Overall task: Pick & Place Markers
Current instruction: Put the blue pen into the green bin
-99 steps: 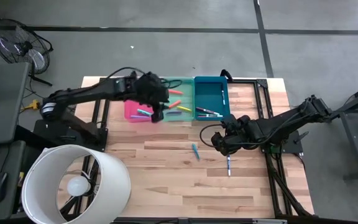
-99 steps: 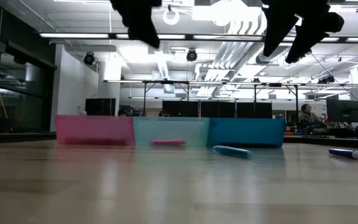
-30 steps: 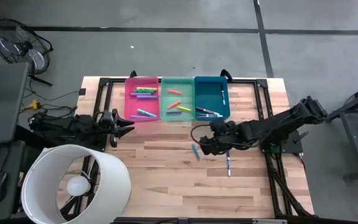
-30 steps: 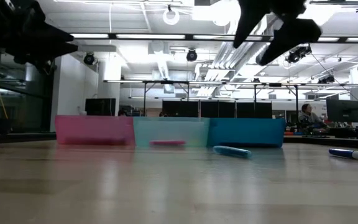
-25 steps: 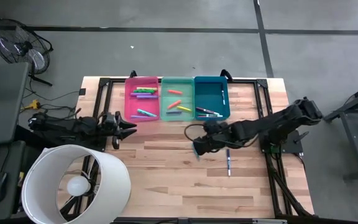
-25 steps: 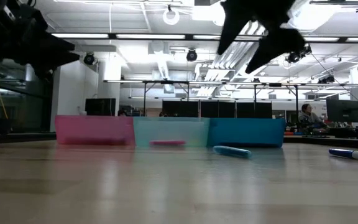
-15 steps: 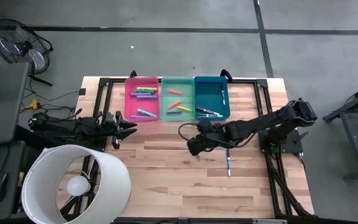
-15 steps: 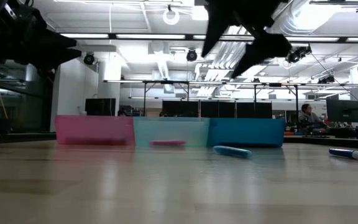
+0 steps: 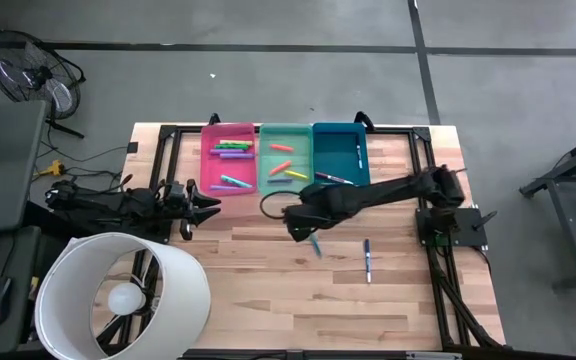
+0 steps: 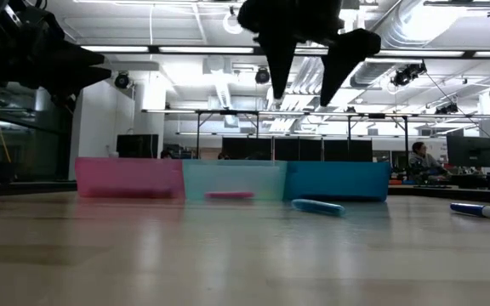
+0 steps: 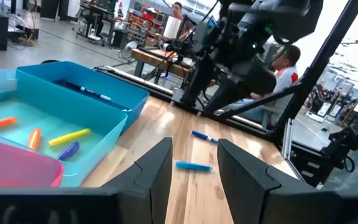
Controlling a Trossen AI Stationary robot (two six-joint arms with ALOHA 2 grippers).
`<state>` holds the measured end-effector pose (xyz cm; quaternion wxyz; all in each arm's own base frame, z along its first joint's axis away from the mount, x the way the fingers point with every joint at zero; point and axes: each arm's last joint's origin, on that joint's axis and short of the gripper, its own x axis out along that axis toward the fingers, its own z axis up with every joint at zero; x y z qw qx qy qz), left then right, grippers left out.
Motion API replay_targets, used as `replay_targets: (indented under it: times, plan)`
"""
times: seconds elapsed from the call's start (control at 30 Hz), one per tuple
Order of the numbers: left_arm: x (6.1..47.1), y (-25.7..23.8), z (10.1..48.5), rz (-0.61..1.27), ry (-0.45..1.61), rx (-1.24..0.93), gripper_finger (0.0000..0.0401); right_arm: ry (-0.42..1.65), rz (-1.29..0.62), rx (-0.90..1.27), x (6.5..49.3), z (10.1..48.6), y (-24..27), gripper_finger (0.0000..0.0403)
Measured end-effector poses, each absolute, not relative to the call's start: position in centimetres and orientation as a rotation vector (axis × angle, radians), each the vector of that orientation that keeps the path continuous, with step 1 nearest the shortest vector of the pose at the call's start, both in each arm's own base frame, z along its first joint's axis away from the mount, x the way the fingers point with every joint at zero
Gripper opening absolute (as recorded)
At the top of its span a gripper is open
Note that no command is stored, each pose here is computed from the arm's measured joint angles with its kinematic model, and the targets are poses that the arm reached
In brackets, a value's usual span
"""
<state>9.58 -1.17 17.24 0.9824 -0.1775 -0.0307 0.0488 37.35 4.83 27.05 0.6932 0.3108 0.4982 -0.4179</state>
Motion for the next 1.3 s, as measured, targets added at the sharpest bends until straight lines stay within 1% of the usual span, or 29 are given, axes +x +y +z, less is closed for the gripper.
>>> replay_targets:
  times: [0.17, 0.27, 0.53, 0.9, 1.1, 1.2, 1.3]
  plan:
    - [9.6, -1.2, 17.2, 0.099, -0.062, -0.357, 0.0127, 1.251, -0.931, 0.726, 39.0, 25.0, 4.8, 0.0358]
    - [9.6, -1.2, 17.2, 0.099, -0.062, -0.357, 0.0127, 1.295, -0.919, 0.721, 39.7, 23.4, 5.0, 0.0358]
    - [9.6, -1.2, 17.2, 0.099, -0.062, -0.357, 0.0127, 1.312, -0.919, 0.671, 40.6, 21.4, 5.7, 0.0358]
    - [9.6, -1.2, 17.2, 0.1, -0.062, -0.357, 0.0127, 1.37, -0.863, 0.691, 41.8, 18.6, 6.0, 0.0358]
    - [9.6, -1.2, 17.2, 0.1, -0.062, -0.357, 0.0127, 1.404, -0.846, 0.701, 41.6, 17.2, 6.1, 0.0358]
    - [9.6, -1.2, 17.2, 0.1, -0.062, -0.357, 0.0127, 1.456, -0.835, 0.723, 41.0, 15.9, 6.1, 0.0358]
    - [9.6, -1.2, 17.2, 0.1, -0.061, -0.357, 0.0127, 1.466, -0.798, 0.751, 40.7, 14.5, 6.5, 0.0358]
